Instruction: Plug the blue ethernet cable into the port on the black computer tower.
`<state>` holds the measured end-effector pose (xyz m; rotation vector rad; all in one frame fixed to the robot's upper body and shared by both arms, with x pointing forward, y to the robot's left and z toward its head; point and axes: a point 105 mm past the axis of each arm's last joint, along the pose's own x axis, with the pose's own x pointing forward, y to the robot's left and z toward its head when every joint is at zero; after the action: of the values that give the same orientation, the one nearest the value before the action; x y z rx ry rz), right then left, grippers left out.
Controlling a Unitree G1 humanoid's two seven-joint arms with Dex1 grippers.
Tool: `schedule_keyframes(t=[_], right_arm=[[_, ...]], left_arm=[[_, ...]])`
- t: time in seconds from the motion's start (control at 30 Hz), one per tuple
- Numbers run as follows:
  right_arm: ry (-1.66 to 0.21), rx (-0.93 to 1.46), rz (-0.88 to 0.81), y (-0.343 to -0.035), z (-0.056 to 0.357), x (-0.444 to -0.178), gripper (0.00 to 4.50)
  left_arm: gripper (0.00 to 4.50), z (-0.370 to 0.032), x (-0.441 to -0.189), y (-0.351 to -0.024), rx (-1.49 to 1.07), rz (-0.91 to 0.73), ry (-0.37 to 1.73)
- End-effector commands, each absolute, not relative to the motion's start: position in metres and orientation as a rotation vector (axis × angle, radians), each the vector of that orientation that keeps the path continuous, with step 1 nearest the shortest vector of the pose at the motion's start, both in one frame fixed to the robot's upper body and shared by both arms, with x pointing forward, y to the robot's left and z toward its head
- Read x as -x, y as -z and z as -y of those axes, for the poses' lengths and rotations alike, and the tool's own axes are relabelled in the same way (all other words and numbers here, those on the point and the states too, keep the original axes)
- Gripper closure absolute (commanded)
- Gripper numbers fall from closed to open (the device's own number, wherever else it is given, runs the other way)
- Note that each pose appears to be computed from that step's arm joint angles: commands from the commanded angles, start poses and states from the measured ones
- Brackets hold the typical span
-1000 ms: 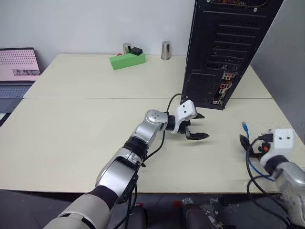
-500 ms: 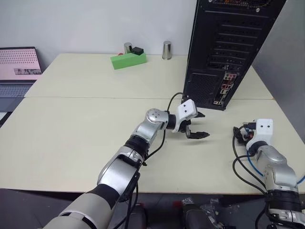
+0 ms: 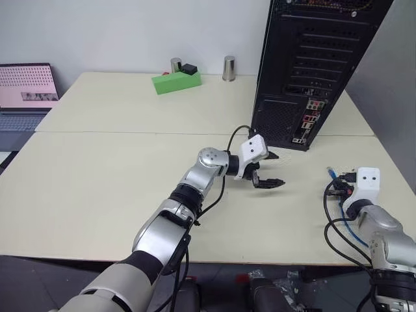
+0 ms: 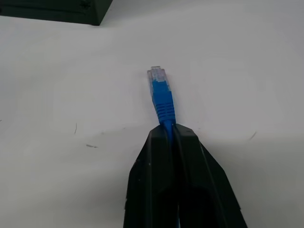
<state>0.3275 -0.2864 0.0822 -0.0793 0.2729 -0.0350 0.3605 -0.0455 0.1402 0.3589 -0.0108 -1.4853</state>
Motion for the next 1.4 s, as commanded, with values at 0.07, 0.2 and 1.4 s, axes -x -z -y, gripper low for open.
schedule_keyframes(t=[0.07,0.2,1.4], right_arm=[[-0.278,0.2,-0.2,-0.11,0.232,-0.329,4.45],[-0.555,0.285,-0.193,-0.124,0.187,-0.314,4.45],[-1.066,0.448,-0.191,-0.149,0.101,-0.272,4.5]], left_arm=[[0.0,0.03,-0.348,-0.154,-0.371,0.065,1.605],[0.0,0.009,-0.351,-0.15,-0.432,0.035,1.596],[4.08,-0.035,-0.338,-0.141,-0.604,-0.042,1.635]])
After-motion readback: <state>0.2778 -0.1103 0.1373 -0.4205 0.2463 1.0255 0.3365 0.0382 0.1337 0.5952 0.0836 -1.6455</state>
